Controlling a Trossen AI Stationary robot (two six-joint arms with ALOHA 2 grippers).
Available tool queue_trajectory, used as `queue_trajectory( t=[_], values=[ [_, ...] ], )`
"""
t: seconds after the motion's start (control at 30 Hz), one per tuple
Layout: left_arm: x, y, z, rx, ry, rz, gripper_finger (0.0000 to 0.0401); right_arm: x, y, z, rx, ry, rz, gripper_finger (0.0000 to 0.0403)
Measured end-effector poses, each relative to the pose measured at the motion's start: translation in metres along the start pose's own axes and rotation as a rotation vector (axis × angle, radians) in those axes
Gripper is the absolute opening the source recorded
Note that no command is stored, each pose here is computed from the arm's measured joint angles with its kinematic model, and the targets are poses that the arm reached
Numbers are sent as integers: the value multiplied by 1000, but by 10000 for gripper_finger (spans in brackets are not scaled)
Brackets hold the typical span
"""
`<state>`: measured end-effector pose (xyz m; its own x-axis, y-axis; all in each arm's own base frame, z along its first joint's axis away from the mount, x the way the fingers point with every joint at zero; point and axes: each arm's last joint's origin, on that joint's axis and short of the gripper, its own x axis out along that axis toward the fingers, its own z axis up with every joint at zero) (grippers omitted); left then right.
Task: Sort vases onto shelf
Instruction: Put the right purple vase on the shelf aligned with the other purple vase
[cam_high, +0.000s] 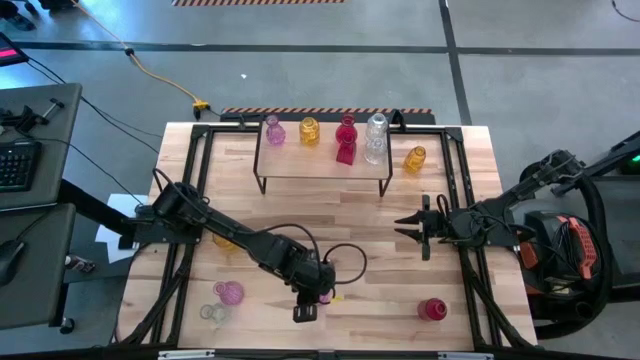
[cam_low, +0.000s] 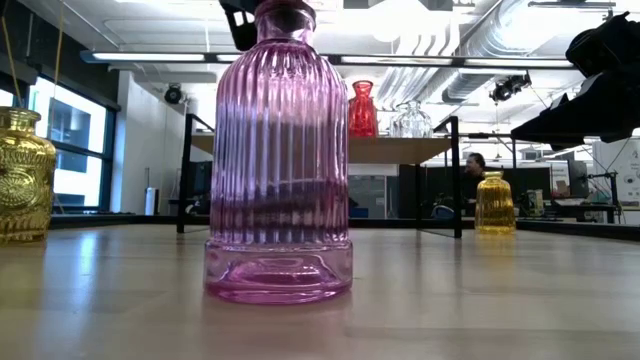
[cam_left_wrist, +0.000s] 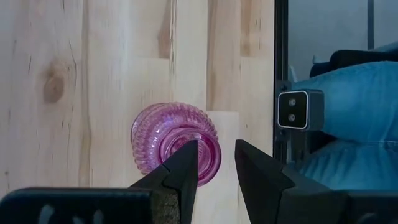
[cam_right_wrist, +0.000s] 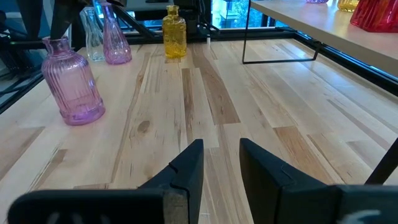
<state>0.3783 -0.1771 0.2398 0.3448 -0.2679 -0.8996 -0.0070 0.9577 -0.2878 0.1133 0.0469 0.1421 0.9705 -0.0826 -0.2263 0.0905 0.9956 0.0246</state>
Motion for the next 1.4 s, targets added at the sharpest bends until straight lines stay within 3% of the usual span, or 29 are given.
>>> queue_trajectory(
  t=[0.27, 0.6, 0.9, 1.07, 1.4],
  values=[
    [-1, 2, 1, -39, 8, -19, 102, 0, 0, 0, 0, 0, 0, 87],
    [-2, 4, 1, -23, 20, -18, 143, 0, 0, 0, 0, 1, 0, 87],
    [-3, 10, 4, -84, 47, -60, 165, 0, 0, 0, 0, 1, 0, 87],
    [-3, 12, 2, -28, 44, -12, 180, 0, 0, 0, -1, 1, -1, 87],
    [-3, 14, 2, 14, 17, 70, 139, 0, 0, 0, -1, 1, 0, 87]
  ],
)
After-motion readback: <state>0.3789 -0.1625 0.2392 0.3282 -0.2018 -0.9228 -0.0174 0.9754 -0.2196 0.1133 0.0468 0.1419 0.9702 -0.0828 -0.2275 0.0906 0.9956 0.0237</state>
